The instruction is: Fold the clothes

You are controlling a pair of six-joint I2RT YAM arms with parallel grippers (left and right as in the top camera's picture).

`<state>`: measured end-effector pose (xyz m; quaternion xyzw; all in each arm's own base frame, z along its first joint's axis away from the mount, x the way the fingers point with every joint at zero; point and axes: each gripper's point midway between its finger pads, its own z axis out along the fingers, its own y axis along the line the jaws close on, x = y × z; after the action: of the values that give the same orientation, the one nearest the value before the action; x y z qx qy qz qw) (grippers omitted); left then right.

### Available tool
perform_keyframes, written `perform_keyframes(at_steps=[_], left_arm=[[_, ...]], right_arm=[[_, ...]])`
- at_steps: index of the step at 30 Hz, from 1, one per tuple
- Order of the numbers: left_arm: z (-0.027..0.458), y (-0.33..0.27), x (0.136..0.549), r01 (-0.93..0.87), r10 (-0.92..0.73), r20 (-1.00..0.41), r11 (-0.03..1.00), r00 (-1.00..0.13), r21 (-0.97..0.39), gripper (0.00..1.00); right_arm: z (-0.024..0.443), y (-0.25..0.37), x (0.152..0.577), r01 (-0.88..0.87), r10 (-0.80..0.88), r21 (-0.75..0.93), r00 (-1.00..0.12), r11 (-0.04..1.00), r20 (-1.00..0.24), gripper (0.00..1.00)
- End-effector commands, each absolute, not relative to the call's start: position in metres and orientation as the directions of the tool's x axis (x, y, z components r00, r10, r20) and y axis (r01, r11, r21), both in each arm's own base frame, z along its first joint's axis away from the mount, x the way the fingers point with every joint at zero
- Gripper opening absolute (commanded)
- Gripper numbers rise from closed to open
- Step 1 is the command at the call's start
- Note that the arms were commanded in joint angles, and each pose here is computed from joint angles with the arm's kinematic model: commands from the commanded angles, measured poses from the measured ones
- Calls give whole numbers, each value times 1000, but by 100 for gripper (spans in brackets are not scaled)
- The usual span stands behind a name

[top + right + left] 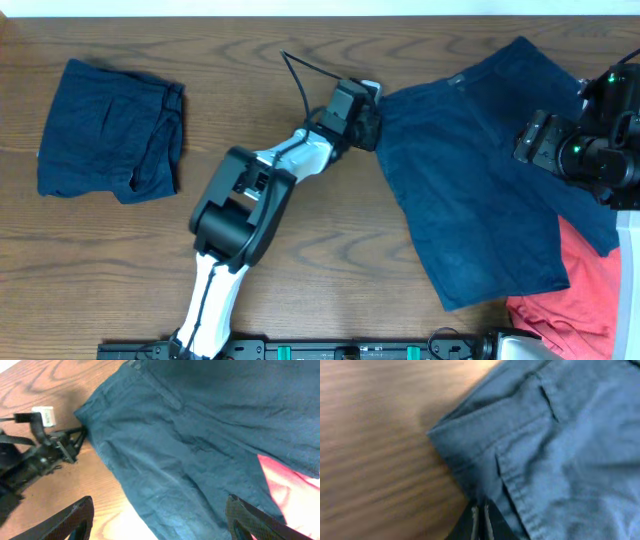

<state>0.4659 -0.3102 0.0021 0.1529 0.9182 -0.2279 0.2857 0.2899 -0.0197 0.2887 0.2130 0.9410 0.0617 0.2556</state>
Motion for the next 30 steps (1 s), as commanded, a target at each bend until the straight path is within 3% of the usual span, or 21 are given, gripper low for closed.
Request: perform_keyframes(at_steps=[1, 6, 9, 15, 16, 18, 19, 21, 22, 23, 25, 30], left_arm=[[-36, -220, 468, 209, 81, -465, 951, -881, -229, 6], [7, -138, 465, 46, -39, -389, 977, -921, -209, 6], [42, -102, 455, -26, -104, -366, 977, -925, -212, 6], [106, -77, 430, 3, -73, -402, 983, -913, -185, 8], [113, -76, 426, 15, -61, -409, 983, -910, -180, 16], [128, -76, 420, 28, -51, -425, 984, -904, -179, 42], [133, -76, 418, 30, -52, -431, 983, -901, -182, 48], [140, -80, 413, 43, -43, -433, 981, -900, -187, 42], [140, -83, 411, 49, -38, -428, 981, -903, -190, 30], [139, -87, 409, 58, -31, -420, 978, -907, -199, 25], [133, -104, 403, 105, 1, -398, 966, -917, -238, 23], [101, -145, 396, 305, 200, -393, 925, -898, -225, 24]], right_arm=[[290, -25, 289, 366, 419, 205, -780, 908, -465, 82], [290, -32, 289, 382, 414, 169, -774, 909, -479, 82], [289, -34, 289, 386, 414, 161, -773, 908, -481, 88], [267, -45, 298, 434, 432, 100, -791, 895, -432, 89], [260, -47, 300, 448, 443, 91, -796, 890, -414, 87], [242, -51, 305, 474, 465, 72, -804, 877, -372, 80], [232, -55, 310, 485, 475, 65, -807, 872, -351, 77], [210, -64, 323, 509, 497, 55, -805, 859, -324, 63], [201, -69, 329, 526, 514, 54, -797, 849, -316, 56], [192, -74, 336, 540, 528, 54, -790, 840, -311, 51], [174, -87, 352, 571, 559, 55, -773, 819, -301, 39], [143, -100, 379, 589, 597, 123, -754, 799, -273, 27]])
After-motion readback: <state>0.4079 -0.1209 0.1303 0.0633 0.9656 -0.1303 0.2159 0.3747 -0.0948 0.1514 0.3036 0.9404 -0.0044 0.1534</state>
